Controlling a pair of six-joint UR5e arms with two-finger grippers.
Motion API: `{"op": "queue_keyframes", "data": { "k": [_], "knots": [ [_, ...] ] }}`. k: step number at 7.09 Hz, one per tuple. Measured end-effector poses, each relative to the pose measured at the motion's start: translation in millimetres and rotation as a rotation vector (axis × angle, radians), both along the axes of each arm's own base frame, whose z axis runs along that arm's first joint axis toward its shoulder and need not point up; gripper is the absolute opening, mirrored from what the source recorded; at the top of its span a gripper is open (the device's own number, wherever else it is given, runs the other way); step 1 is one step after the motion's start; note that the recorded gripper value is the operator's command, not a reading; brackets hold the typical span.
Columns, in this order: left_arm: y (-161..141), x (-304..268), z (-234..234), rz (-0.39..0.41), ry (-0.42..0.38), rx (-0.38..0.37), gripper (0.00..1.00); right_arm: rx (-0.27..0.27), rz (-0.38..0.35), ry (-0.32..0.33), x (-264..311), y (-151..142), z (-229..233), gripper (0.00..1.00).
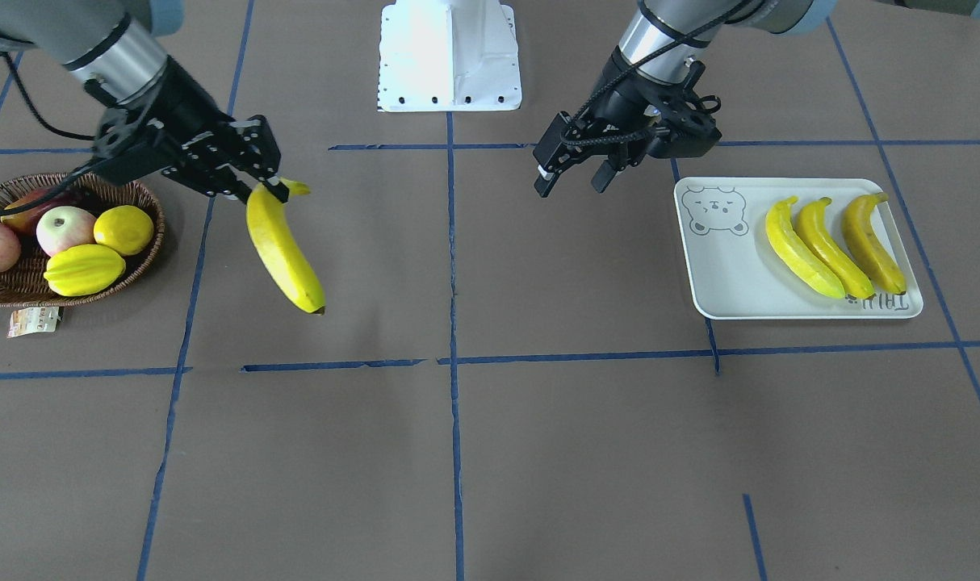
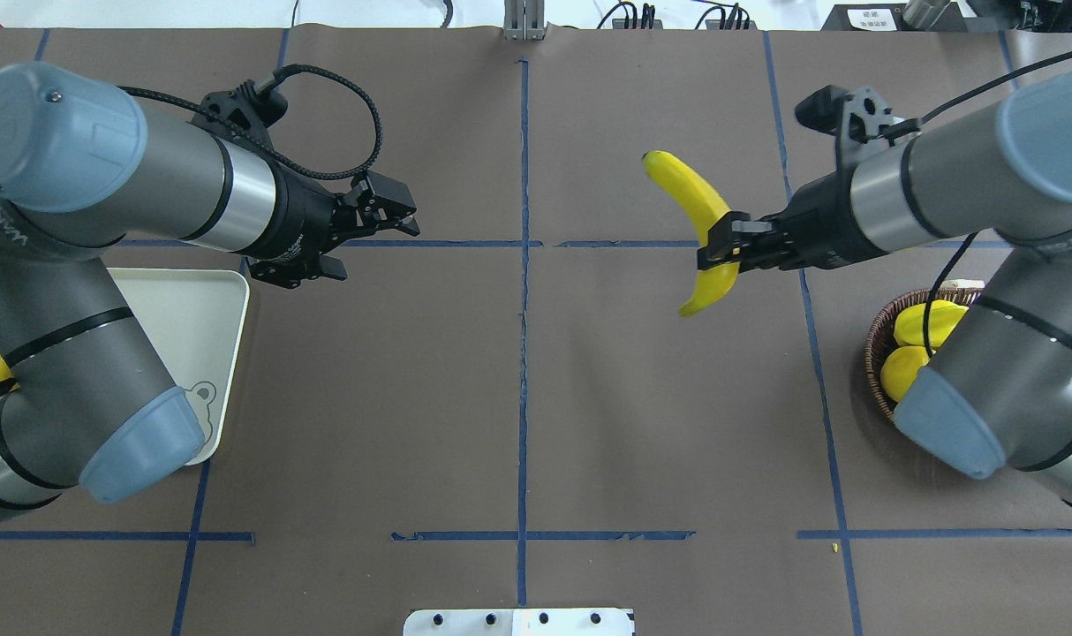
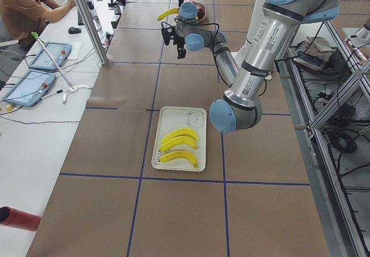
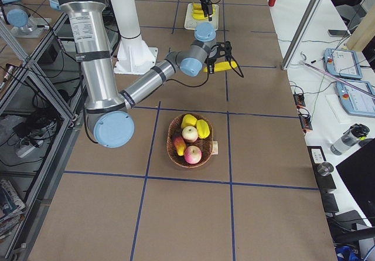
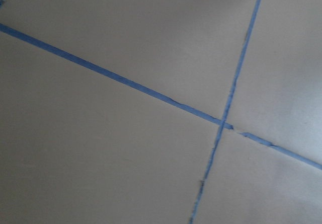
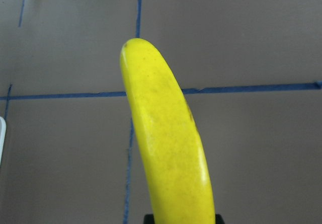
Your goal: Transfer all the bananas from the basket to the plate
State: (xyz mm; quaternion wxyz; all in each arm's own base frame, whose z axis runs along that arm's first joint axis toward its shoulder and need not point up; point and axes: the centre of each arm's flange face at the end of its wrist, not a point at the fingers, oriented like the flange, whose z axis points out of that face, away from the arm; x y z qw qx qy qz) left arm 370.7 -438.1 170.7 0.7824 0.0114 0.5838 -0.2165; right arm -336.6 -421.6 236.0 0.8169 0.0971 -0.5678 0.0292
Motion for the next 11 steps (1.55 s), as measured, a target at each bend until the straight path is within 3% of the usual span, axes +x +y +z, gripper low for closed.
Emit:
{"op": "queue_keyframes", "data": {
  "k": [2,4,6,11],
  "knots": [
    [-10.4,16.7,-0.9,-0.025,0.154,-0.001,1.0,0.033,-0.005,-0.042,-54.8,35.3,-39.4,0.01],
    [-11.8,28.1,-3.5,-0.021,0.227,0.01,1.0,0.042,0.007,-0.072,-91.9,66.6,-62.9,0.01],
    [-0.8,43.9,-14.0,0.008,0.25,0.018,1.0,0.055,0.018,-0.082,-113.1,85.1,-73.6,0.01],
    [21.6,81.7,-26.2,0.05,0.262,0.005,0.99,0.066,0.065,-0.063,-123.8,83.8,-94.0,0.01]
  ]
}}
